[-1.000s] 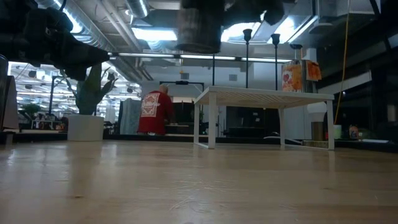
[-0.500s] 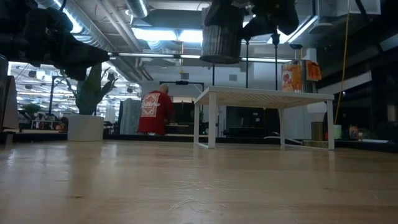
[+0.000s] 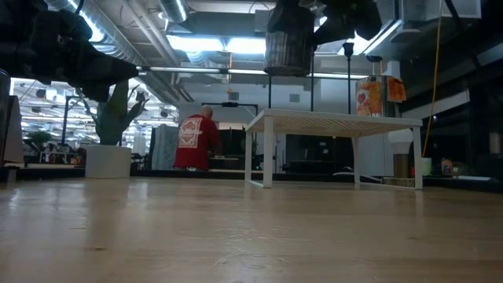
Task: Pick & Place candle stick holders
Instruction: Put the orange scented candle on the shelf aligned with the other orange scented candle
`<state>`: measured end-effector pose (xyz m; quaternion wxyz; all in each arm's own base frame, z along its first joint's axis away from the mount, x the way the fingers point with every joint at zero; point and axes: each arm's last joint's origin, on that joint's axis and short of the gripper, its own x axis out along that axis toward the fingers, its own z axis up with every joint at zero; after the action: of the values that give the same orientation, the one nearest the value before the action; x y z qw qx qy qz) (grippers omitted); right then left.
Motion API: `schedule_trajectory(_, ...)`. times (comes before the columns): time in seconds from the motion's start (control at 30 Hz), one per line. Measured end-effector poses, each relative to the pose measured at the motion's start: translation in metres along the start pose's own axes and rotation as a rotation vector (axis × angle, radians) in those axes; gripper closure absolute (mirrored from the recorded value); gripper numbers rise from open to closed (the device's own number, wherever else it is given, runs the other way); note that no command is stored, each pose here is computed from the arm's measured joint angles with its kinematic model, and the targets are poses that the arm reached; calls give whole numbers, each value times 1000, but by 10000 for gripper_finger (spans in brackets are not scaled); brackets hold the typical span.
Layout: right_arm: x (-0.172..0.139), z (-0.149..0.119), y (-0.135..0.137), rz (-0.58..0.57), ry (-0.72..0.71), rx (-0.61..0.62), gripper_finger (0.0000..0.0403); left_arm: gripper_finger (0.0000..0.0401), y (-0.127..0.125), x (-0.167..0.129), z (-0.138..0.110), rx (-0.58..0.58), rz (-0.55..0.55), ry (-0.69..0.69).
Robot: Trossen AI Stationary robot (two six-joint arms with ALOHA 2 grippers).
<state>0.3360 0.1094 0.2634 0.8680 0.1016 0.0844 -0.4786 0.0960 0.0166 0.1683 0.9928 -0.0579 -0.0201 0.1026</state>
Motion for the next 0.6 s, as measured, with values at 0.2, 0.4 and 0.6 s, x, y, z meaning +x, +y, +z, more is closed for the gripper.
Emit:
schedule_trajectory(0.2,3,1,-11,-47,5,25,60,342,0,0,0,0,0,-1)
schedule_trajectory(0.4,4,1,-18,-77,5,42,60,342,0,0,0,0,0,2)
schedule_trajectory(0.6,11,2,-23,-116,-13,22,60,342,0,0,0,0,0,-1)
